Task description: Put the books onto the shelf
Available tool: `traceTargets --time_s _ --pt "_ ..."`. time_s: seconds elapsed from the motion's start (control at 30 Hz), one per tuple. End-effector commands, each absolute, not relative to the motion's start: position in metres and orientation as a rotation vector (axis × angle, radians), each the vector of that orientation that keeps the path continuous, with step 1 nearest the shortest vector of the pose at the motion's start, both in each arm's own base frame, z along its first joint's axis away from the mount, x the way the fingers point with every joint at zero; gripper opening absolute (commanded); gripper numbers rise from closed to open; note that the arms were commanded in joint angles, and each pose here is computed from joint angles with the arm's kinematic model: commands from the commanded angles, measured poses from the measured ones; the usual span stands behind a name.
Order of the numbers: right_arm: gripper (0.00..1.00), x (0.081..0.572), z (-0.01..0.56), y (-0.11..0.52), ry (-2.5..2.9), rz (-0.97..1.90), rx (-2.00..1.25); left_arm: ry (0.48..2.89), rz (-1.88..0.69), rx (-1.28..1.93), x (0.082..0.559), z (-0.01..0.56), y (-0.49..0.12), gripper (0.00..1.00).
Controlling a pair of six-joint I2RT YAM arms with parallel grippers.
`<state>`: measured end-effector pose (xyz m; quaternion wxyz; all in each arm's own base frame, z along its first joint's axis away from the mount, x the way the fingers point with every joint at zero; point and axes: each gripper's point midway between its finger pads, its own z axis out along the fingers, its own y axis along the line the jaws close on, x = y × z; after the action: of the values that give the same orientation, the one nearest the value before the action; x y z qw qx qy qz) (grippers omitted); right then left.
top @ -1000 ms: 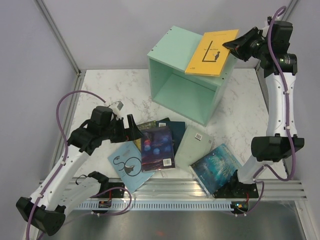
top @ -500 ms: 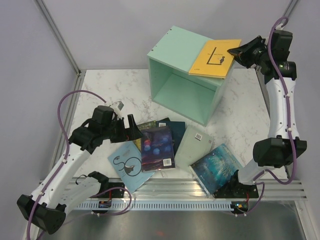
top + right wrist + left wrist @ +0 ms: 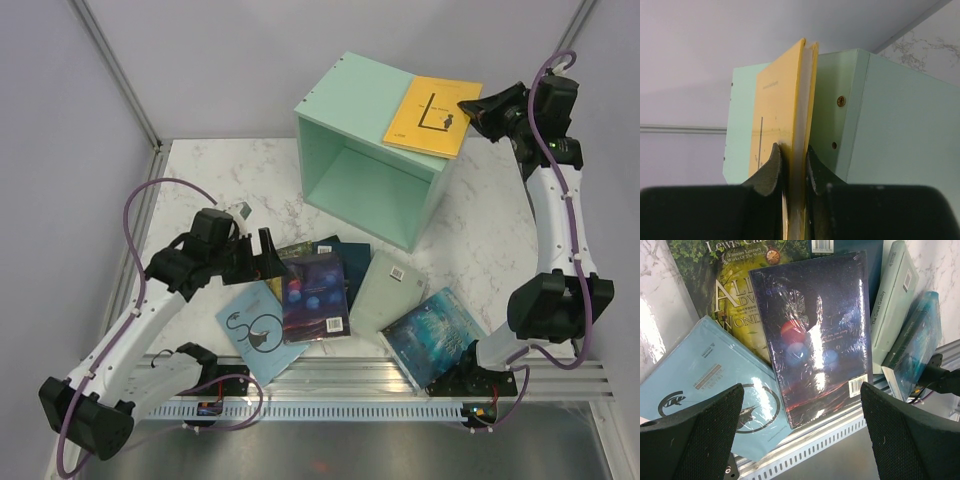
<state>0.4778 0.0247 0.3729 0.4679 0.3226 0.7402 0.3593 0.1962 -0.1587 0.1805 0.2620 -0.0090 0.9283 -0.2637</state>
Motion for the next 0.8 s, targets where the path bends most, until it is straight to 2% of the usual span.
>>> traceTargets --time_s 0.0,0.1,0.17,0.2,0.4,0.6,0.77 --pt "0.0 0.467 0.284 -0.006 2.007 0.604 0.921 2.466 -0.708 0.031 0.207 0.191 -0.16 1.0" --pt "0.0 0.465 0.284 -0.002 2.016 0.611 0.903 2.469 -0.708 0.033 0.21 0.191 -0.162 1.0" --pt "0.22 0.462 0.287 0.002 2.023 0.635 0.877 2.468 -0.709 0.038 0.211 0.19 -0.163 1.0" --pt "0.42 0.461 0.285 0.003 2.031 0.636 0.873 2.469 -0.713 0.037 0.212 0.191 -0.164 1.0" --pt "0.76 0.442 0.281 0.006 2.083 0.607 0.839 2.475 -0.717 0.037 0.213 0.189 -0.165 1.0" --pt "0.82 0.419 0.271 -0.008 2.175 0.443 0.822 2.475 -0.72 0.036 0.212 0.188 -0.165 1.0" --pt "0.83 0.405 0.263 -0.01 2.209 0.403 0.814 2.473 -0.724 0.033 0.209 0.187 -0.164 1.0"
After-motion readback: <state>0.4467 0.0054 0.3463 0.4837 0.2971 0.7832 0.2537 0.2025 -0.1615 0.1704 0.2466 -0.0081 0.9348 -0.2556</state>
